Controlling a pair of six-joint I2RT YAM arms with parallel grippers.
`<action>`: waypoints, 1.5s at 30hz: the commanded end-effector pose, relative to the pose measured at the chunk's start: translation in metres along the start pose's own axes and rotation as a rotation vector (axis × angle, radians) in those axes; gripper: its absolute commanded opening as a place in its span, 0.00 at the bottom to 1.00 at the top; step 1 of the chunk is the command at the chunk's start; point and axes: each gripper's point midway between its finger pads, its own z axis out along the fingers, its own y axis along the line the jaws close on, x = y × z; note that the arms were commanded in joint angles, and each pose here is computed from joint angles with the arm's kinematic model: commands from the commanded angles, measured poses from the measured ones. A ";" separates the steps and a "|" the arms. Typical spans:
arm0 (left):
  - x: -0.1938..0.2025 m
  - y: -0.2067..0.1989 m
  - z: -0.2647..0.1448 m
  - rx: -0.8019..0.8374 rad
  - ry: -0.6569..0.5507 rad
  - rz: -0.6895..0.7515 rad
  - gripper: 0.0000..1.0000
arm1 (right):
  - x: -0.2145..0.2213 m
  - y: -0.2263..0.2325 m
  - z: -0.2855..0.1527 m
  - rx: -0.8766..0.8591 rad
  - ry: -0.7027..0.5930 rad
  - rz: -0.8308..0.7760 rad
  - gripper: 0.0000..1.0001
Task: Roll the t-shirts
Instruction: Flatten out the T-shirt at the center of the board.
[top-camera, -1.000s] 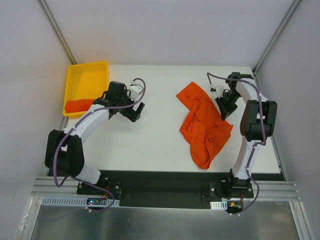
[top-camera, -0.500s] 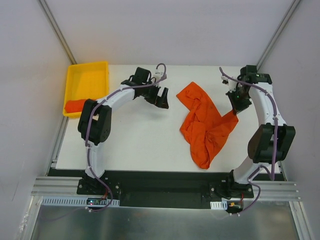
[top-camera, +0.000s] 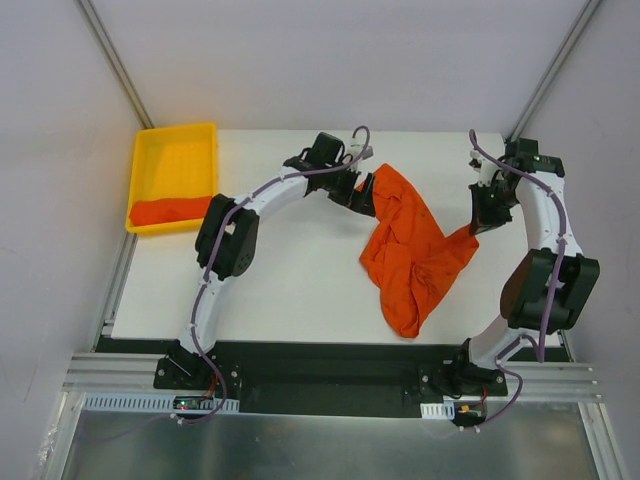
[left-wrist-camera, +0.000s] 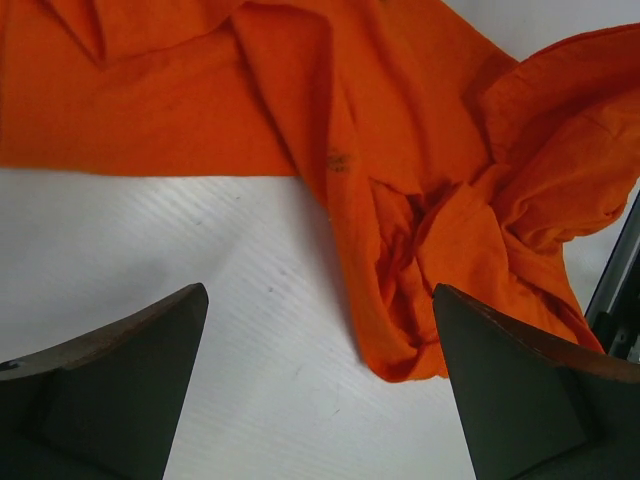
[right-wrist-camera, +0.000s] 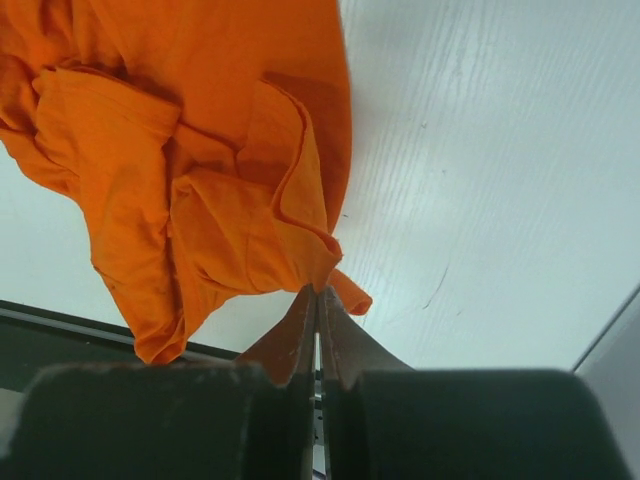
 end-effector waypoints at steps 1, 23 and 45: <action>0.014 -0.018 0.033 0.023 0.051 -0.038 0.96 | 0.010 0.010 -0.012 -0.038 -0.024 0.067 0.01; 0.125 -0.052 -0.135 -0.142 0.071 -0.102 0.21 | -0.012 -0.034 -0.035 0.164 -0.042 -0.019 0.01; 0.045 0.050 -0.191 -0.398 -0.086 -0.029 0.72 | -0.020 0.000 -0.024 0.091 -0.055 -0.125 0.01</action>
